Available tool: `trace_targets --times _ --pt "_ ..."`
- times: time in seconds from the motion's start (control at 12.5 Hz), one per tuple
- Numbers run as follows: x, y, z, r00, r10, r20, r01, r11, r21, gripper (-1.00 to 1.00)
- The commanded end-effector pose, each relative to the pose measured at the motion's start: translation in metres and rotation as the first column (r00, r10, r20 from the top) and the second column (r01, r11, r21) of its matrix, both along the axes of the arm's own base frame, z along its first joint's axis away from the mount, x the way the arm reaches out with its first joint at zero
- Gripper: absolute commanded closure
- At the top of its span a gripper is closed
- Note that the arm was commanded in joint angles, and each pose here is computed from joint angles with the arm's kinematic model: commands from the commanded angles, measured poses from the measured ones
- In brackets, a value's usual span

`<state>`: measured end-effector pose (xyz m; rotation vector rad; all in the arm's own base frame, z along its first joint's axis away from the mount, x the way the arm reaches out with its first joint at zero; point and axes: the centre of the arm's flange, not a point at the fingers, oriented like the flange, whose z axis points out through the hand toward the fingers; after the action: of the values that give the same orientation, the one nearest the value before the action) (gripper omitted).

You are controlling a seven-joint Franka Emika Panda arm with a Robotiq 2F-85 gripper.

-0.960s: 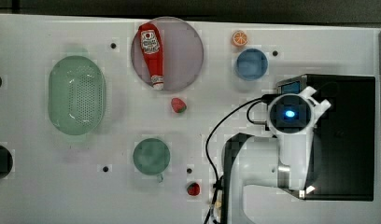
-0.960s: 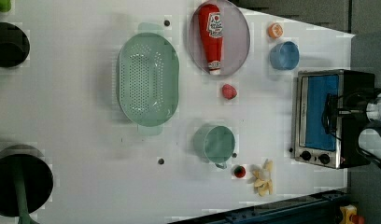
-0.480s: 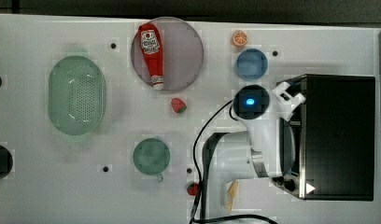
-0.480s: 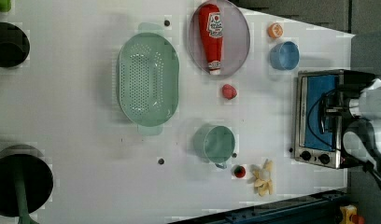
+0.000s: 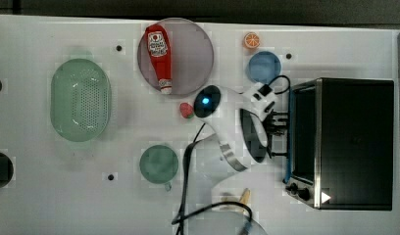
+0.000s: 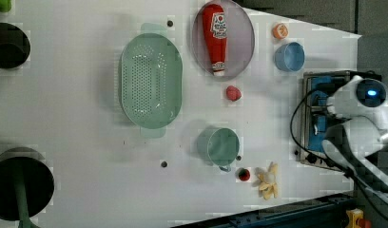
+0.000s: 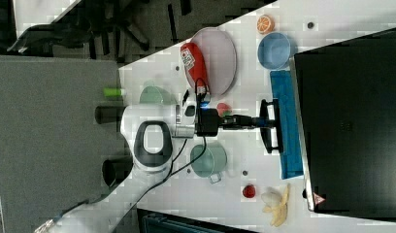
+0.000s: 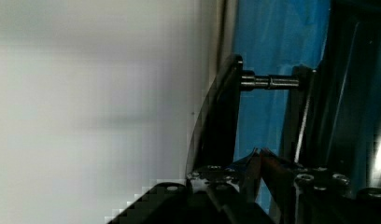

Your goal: Flap open oven.

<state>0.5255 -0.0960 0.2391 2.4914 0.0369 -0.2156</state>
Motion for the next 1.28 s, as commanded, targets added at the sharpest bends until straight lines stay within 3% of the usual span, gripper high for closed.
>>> trace_targets --times 0.08,0.32,0.64,0.88,0.96,1.12,1.28 --pt "-0.010 0.040 -0.050 1.000 -0.011 0.000 0.011 0.998 -0.054 0.65" --pt "-0.015 0.066 -0.089 0.999 0.017 -0.039 -0.020 0.997 -0.074 0.65" --pt "-0.009 0.081 -0.123 0.998 -0.059 0.029 0.061 0.993 -0.103 0.65" --pt "0.008 0.084 -0.102 0.992 -0.087 0.092 0.094 0.993 -0.069 0.65" --pt "0.011 0.084 -0.092 0.986 -0.119 0.115 0.124 0.991 -0.042 0.65" --pt "0.024 0.089 -0.063 0.953 -0.240 0.184 0.226 0.970 0.095 0.65" --pt "0.034 0.094 -0.027 0.892 -0.388 0.232 0.335 0.912 0.236 0.65"
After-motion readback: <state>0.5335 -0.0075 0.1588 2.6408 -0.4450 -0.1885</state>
